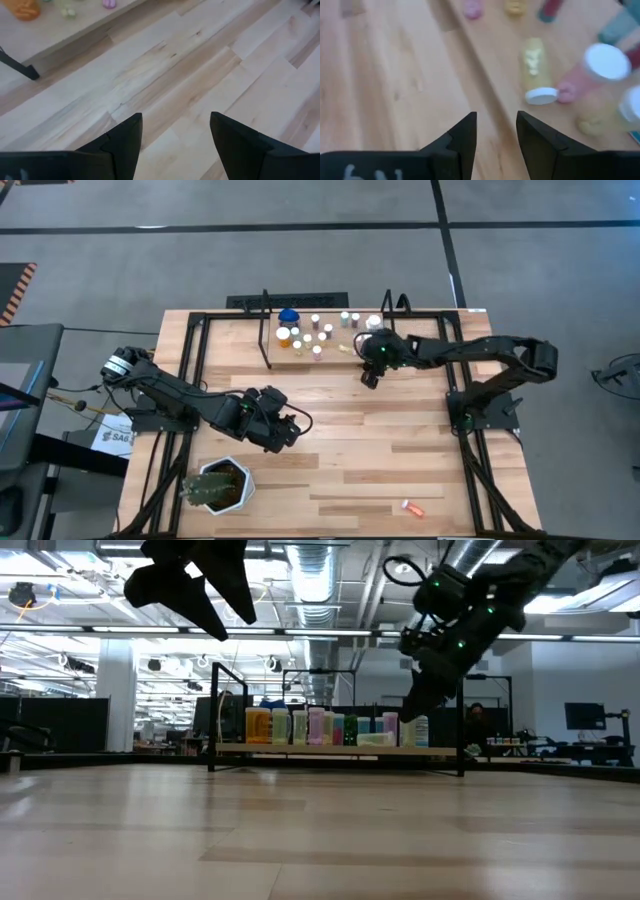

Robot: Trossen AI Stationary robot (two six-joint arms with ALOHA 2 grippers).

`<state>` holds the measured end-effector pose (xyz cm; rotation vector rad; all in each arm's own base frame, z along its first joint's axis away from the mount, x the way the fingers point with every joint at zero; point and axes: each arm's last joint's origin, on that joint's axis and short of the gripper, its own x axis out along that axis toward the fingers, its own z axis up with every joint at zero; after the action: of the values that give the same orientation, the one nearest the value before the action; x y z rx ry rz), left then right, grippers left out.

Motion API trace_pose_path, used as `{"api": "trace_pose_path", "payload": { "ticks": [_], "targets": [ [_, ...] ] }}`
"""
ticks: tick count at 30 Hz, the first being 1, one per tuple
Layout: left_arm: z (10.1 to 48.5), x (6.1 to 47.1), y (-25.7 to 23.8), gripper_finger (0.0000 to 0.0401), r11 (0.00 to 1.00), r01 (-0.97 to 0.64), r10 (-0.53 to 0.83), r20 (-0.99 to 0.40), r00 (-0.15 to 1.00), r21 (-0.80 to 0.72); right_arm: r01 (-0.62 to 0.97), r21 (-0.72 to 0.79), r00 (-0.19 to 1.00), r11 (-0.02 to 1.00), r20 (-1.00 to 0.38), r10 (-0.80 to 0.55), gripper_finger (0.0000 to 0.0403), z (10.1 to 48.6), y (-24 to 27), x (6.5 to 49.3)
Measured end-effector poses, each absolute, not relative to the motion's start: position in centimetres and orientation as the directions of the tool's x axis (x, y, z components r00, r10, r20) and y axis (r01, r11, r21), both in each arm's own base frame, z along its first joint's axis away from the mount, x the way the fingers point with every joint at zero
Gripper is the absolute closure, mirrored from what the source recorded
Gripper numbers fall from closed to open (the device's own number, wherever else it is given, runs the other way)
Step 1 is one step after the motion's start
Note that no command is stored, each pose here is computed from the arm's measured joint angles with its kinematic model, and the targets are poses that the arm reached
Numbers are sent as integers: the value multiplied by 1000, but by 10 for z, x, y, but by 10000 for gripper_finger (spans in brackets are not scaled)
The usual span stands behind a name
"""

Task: Pick and place medicine bottles onto shelf by color
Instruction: Put the yellow pill bottle on the shelf

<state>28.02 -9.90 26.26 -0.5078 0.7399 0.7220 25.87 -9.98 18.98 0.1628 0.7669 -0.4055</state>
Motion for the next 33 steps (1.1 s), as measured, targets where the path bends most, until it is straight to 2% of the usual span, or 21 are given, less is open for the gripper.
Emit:
{"api": "trace_pose_path", "payload": {
  "ticks": [4,12,23,29,33],
  "targets": [
    [263,280,-98,181,649,-744,416,-745,521,-158,465,-1,637,886,-694,-335,238,184,-102,257],
    [263,280,-95,181,639,-758,466,-716,520,-135,466,7,642,885,-691,-332,226,175,-105,267],
    [264,278,-90,181,628,-770,473,-728,496,-116,434,-53,644,899,-679,-351,150,179,-112,269],
    [263,277,-89,181,628,-772,479,-735,480,-95,332,-175,656,927,-663,-360,148,174,-115,275],
    [263,275,-88,181,616,-783,485,-742,464,-87,318,-188,658,929,-662,-359,148,166,-116,280]
  ]
}}
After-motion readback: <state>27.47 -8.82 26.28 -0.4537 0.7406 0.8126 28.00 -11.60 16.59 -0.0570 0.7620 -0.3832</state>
